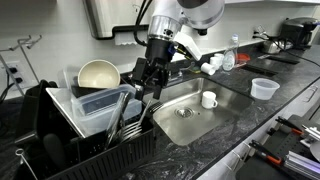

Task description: Pick up the spoon from the dish rack and place it inside the white mug in the sink, remove the mug from the sink and place it on the right side of the countertop

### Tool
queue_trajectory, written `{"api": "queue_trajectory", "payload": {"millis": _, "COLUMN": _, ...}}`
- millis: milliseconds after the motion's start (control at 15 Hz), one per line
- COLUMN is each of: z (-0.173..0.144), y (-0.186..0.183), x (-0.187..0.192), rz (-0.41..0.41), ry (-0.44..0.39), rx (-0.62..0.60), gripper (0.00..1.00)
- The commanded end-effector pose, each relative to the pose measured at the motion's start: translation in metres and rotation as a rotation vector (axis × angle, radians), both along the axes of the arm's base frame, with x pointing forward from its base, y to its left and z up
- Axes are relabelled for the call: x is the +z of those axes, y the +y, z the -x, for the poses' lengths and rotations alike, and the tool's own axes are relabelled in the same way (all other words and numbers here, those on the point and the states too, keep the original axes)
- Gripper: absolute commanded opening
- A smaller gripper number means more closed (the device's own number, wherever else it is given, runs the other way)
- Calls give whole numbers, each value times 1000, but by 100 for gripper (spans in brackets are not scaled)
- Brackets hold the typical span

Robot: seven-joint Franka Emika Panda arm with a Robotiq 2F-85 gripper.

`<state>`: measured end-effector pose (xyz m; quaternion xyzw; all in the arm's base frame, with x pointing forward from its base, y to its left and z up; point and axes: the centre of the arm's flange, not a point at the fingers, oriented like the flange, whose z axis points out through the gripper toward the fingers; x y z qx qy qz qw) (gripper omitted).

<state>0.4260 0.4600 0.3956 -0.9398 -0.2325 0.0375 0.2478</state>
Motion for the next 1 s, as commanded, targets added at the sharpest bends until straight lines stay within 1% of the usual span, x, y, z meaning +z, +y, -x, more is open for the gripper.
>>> {"api": "queue_trajectory", "payload": {"millis": 0, "z": -2, "y": 5, "x": 3, "rz": -22, "ry": 0, "rx": 19, "gripper": 100}}
{"api": "queue_trajectory", "payload": {"millis": 200, "z": 4, "y": 7, "x": 5, "rz": -36, "ry": 4, "rx": 19, "gripper": 100}}
{"api": "queue_trajectory", "payload": {"millis": 533, "z": 17, "y": 10, "x": 5, "rz": -37, "ry": 19, "rx": 24, "gripper": 100}}
{"api": "queue_trajectory", "payload": {"millis": 933, "z": 19, "y": 5, "x": -1, "rz": -21, "ry": 27, "rx": 13, "gripper": 100}}
